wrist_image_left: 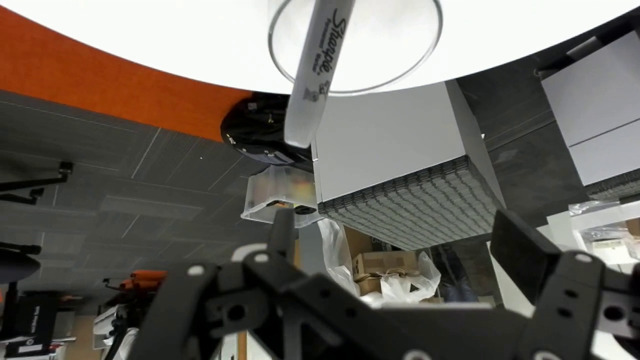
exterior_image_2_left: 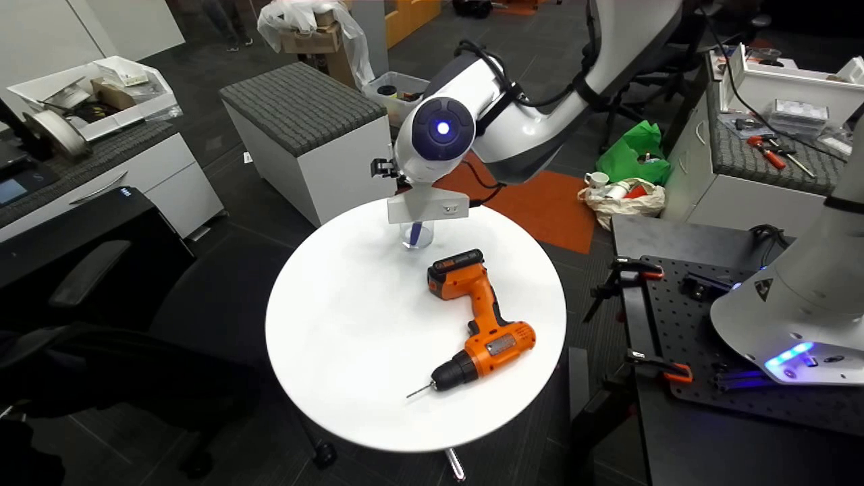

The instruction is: Put the marker in the cup on the table

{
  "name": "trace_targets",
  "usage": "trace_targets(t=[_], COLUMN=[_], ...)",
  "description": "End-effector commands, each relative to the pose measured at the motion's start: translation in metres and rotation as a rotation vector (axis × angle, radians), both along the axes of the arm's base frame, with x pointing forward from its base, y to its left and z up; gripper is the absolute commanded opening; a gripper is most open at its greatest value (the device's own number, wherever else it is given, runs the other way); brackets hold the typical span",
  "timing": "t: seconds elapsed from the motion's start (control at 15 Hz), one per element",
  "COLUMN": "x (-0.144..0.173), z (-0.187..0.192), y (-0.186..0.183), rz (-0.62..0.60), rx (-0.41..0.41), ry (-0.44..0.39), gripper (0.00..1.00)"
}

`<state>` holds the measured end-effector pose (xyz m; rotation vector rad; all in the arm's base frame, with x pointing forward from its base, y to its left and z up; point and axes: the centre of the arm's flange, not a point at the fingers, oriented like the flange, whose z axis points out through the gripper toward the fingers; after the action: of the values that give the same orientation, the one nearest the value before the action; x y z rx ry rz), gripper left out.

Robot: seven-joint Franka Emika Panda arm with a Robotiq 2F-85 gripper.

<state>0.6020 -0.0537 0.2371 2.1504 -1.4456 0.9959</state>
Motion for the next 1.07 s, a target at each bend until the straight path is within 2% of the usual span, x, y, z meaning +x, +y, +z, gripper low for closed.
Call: trace_targets(t=[0.0,0.67,1.0], x=[0.010,0.013,0.021], z=[-0.006,-0.015,-0.017], y=[-0.003,-0.022,-0.034], rz=[-0.031,-0.149,-0.163], rx=[0.039,0.097,0.122], ry=[0.062,0.132,0.165], gripper=[1.00,1.00,1.00])
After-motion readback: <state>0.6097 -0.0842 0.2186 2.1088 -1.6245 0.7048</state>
